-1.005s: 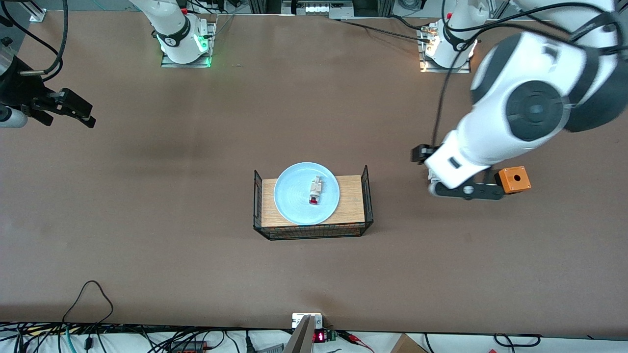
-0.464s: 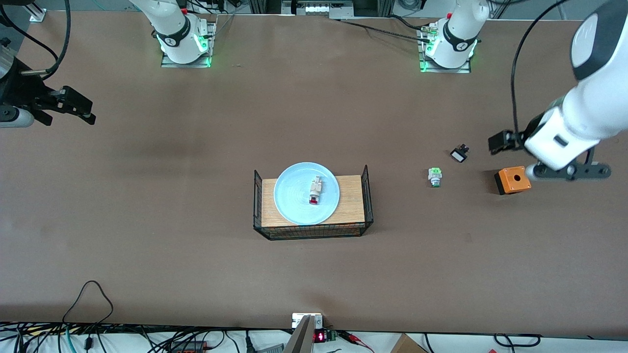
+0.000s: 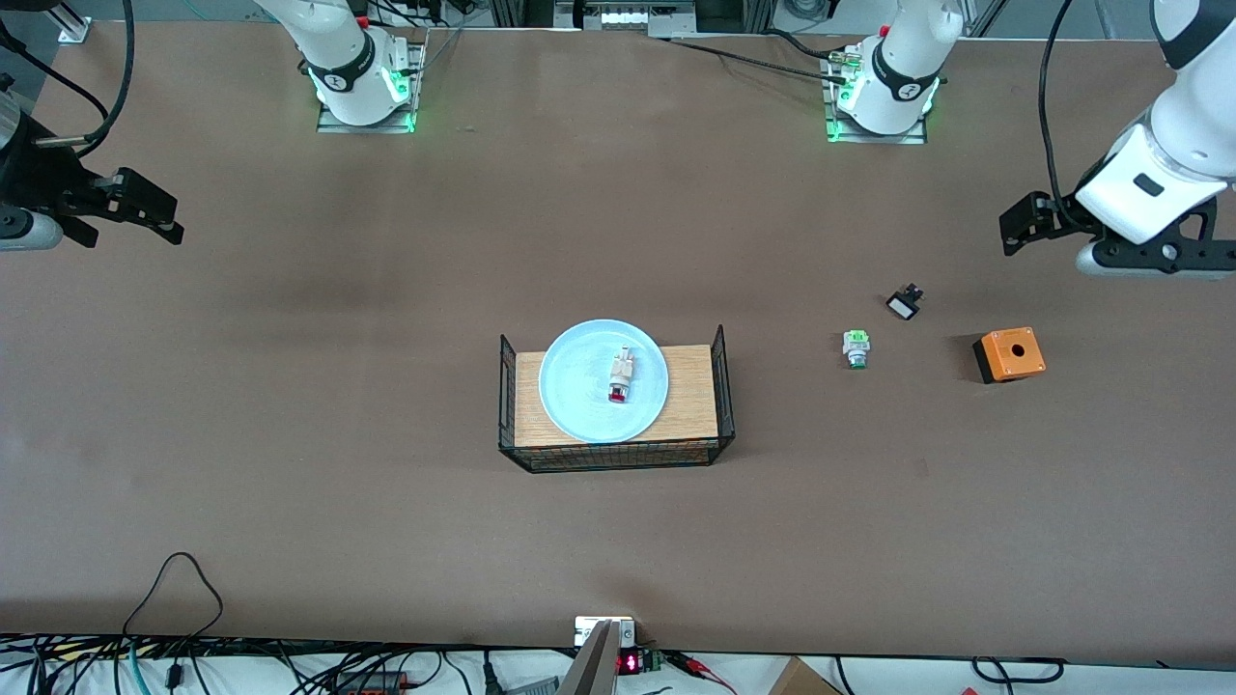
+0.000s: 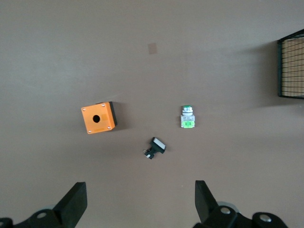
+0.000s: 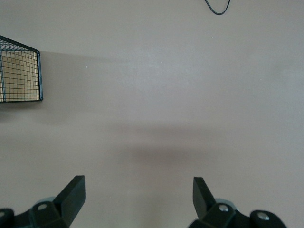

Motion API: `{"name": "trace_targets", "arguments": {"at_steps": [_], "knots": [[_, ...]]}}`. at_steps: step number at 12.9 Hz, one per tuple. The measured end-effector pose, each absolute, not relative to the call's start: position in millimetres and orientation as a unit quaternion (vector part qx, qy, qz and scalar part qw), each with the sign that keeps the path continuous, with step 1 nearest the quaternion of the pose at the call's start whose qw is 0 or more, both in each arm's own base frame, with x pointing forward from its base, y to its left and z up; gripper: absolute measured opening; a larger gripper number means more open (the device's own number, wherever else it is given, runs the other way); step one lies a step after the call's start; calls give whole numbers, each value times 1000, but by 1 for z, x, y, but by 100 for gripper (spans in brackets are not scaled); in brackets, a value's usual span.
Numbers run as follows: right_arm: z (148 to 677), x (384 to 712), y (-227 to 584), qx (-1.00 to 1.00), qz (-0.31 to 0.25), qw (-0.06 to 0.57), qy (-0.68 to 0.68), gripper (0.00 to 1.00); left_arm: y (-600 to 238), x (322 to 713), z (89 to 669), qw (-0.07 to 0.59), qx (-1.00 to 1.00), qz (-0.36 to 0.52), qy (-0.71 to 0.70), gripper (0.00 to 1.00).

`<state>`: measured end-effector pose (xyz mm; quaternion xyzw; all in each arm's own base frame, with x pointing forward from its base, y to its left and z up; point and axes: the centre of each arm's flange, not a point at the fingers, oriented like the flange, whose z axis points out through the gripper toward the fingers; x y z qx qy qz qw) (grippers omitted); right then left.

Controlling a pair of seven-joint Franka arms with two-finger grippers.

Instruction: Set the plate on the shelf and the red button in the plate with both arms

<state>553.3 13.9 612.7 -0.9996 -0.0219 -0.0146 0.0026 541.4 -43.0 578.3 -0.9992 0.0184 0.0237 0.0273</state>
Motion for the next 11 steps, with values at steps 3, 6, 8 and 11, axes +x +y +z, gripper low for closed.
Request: {"name": "trace_targets", "arguments": {"at_steps": [3, 6, 8, 11], "knots": [[613, 553, 14, -1000, -14, 3, -22, 100, -38, 541, 576, 19, -999, 28, 13, 100], [612, 553, 14, -1000, -14, 3, -22, 100, -41, 542, 574, 19, -999, 29, 15, 100], [612, 554, 14, -1000, -14, 3, -22, 100, -42, 543, 573, 19, -999, 30, 16, 100], [612, 554, 13, -1000, -14, -2, -22, 100, -43, 543, 573, 19, -999, 30, 17, 100]]}}
